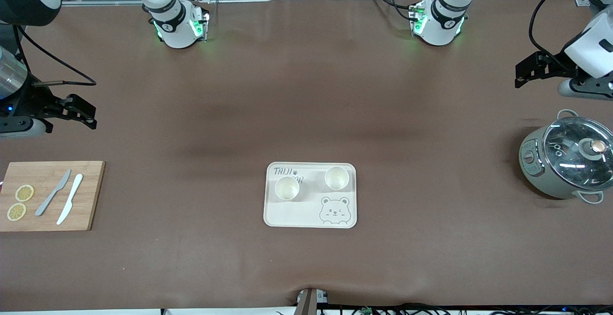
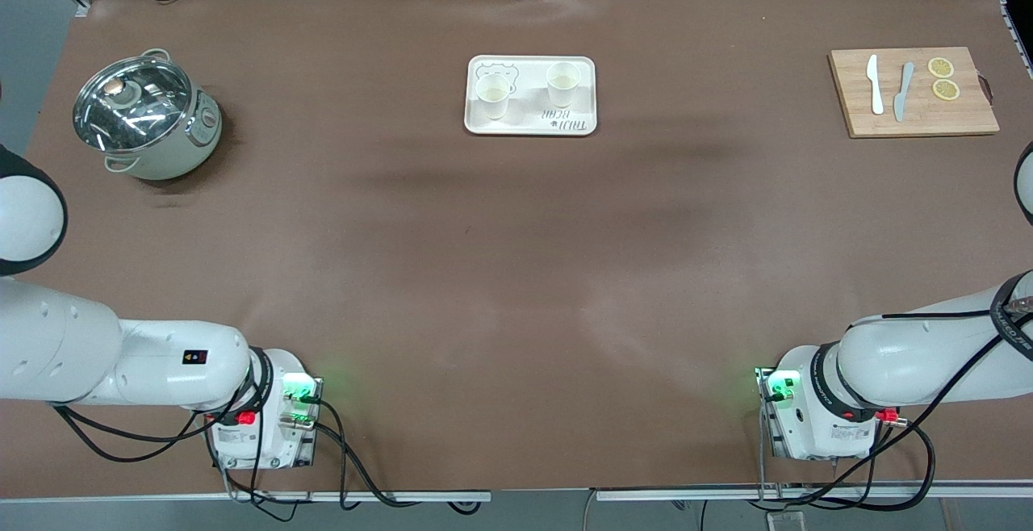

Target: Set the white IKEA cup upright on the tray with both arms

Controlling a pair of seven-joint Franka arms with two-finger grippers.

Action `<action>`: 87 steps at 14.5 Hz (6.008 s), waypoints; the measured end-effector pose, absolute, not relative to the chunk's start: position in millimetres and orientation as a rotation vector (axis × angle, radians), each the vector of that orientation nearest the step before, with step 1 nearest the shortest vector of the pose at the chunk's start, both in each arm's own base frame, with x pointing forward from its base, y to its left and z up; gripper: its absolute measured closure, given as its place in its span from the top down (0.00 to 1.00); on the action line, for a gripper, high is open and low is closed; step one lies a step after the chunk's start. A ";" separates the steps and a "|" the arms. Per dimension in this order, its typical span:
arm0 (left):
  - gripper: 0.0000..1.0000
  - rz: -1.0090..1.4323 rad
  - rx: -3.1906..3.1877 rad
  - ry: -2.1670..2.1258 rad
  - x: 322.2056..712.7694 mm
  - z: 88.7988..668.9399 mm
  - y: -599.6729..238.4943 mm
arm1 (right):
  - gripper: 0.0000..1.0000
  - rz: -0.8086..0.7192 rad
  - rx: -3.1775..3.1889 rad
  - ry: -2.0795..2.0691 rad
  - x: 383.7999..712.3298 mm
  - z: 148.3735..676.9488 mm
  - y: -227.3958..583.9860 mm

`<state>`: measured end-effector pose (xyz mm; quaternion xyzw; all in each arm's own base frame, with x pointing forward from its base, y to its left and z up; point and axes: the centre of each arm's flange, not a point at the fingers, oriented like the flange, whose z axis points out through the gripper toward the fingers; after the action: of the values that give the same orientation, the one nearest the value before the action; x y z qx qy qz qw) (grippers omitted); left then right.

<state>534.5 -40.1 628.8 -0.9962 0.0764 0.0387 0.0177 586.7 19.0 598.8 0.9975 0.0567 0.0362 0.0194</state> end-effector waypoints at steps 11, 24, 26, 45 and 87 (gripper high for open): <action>1.00 0.127 -3.062 0.228 534.3 629.1 -35.2 | 1.00 0.195 3.087 0.188 592.4 615.2 8.8; 1.00 0.064 -3.058 0.298 542.6 627.6 -59.7 | 1.00 0.236 3.083 0.214 596.8 615.9 14.4; 1.00 0.061 -3.057 0.308 542.6 627.8 -63.3 | 1.00 0.235 3.083 0.215 596.7 615.8 14.8; 1.00 0.041 -3.057 0.345 555.6 616.7 -76.7 | 1.00 0.245 3.082 0.244 596.9 616.6 25.3; 1.00 -0.121 -3.061 0.373 578.6 623.0 -92.0 | 1.00 0.243 3.080 0.134 604.4 606.2 -17.0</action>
<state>578.6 -92.0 623.0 -0.9915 0.1207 -0.0392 0.0276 604.4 -17.0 606.2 0.9957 0.0433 0.0786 0.0247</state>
